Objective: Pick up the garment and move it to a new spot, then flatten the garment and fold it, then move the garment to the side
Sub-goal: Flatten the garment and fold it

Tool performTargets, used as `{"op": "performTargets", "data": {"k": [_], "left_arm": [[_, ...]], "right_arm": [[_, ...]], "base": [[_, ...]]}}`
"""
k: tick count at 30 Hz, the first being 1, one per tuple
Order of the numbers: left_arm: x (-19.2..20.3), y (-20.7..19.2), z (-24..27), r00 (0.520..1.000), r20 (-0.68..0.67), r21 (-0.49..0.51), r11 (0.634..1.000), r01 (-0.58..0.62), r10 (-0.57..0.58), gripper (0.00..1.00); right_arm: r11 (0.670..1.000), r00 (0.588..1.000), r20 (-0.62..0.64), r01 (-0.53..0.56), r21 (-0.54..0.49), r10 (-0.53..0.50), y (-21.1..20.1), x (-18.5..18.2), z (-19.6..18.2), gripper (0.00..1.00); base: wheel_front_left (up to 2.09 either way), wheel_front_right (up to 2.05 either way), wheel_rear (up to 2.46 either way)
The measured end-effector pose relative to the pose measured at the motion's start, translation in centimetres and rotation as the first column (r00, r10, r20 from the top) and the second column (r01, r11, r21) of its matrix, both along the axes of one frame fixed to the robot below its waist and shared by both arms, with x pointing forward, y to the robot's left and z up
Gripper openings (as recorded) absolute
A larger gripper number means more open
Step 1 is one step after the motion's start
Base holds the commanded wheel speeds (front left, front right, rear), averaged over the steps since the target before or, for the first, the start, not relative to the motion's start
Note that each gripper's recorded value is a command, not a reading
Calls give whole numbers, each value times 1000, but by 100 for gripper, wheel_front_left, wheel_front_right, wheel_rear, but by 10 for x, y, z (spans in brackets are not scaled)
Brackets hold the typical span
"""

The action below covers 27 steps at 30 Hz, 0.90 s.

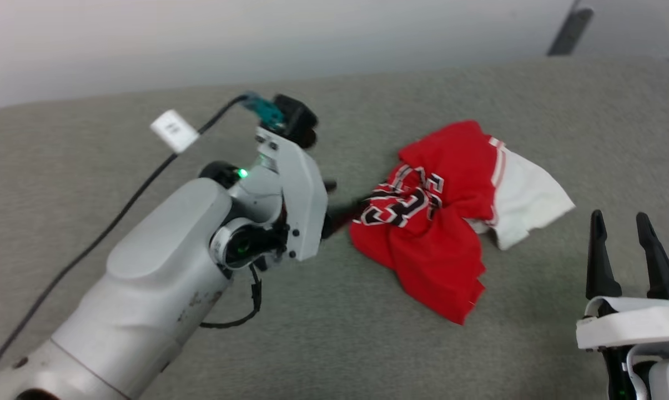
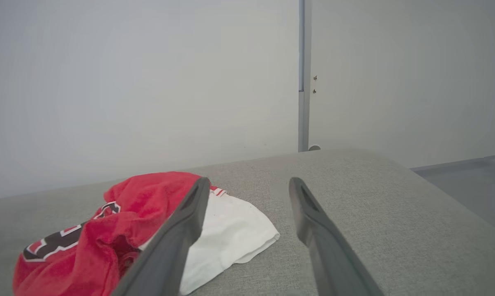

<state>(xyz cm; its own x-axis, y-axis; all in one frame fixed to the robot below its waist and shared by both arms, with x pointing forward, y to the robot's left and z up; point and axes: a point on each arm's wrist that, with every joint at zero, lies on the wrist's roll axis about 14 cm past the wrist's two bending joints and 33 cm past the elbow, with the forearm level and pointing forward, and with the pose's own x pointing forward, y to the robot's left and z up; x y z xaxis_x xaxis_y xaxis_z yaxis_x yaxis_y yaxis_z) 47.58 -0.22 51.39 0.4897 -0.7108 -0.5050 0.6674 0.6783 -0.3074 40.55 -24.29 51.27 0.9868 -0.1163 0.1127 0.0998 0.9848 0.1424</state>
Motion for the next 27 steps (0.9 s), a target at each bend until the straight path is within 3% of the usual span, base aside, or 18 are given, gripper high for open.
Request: {"op": "performTargets", "data": {"k": [3, 5, 14, 15, 17, 18, 22, 27], "left_arm": [[-16, -14, -35, 978, -180, 88, 988, 124, -107, 100], [-19, -19, -48, 954, -270, 86, 983, 159, -131, 100], [-1, -37, -102, 918, -371, 119, 973, 200, -143, 99], [0, -41, -105, 914, -381, 105, 975, 194, -141, 88], [6, -50, -106, 916, -374, 78, 979, 191, -149, 7], [8, -52, -107, 915, -375, 65, 981, 184, -147, 0], [21, -48, -105, 936, -323, 74, 982, 174, -142, 0], [76, 9, -71, 989, -148, 161, 986, 35, -11, 0]], "right_arm": [[999, 999, -13, 34, -1, -35, -10, -2, -4, 100], [998, 998, -17, 60, -4, -60, -18, -4, -5, 100], [988, 985, -71, 154, -18, -154, -48, -17, -21, 100], [987, 984, -75, 162, -15, -163, -50, -18, -22, 100], [984, 981, -86, 175, -18, -176, -55, -19, -25, 100], [983, 979, -92, 182, -18, -183, -57, -20, -27, 100], [982, 977, -101, 186, -16, -186, -58, -19, -31, 100], [988, 984, -88, 157, -6, -157, -49, -11, -29, 100]], "base": [[0, 0, 0], [0, 0, 0], [0, 0, 0], [0, 0, 0], [0, 0, 0], [0, 0, 0], [0, 0, 0], [0, 0, 0]]}}
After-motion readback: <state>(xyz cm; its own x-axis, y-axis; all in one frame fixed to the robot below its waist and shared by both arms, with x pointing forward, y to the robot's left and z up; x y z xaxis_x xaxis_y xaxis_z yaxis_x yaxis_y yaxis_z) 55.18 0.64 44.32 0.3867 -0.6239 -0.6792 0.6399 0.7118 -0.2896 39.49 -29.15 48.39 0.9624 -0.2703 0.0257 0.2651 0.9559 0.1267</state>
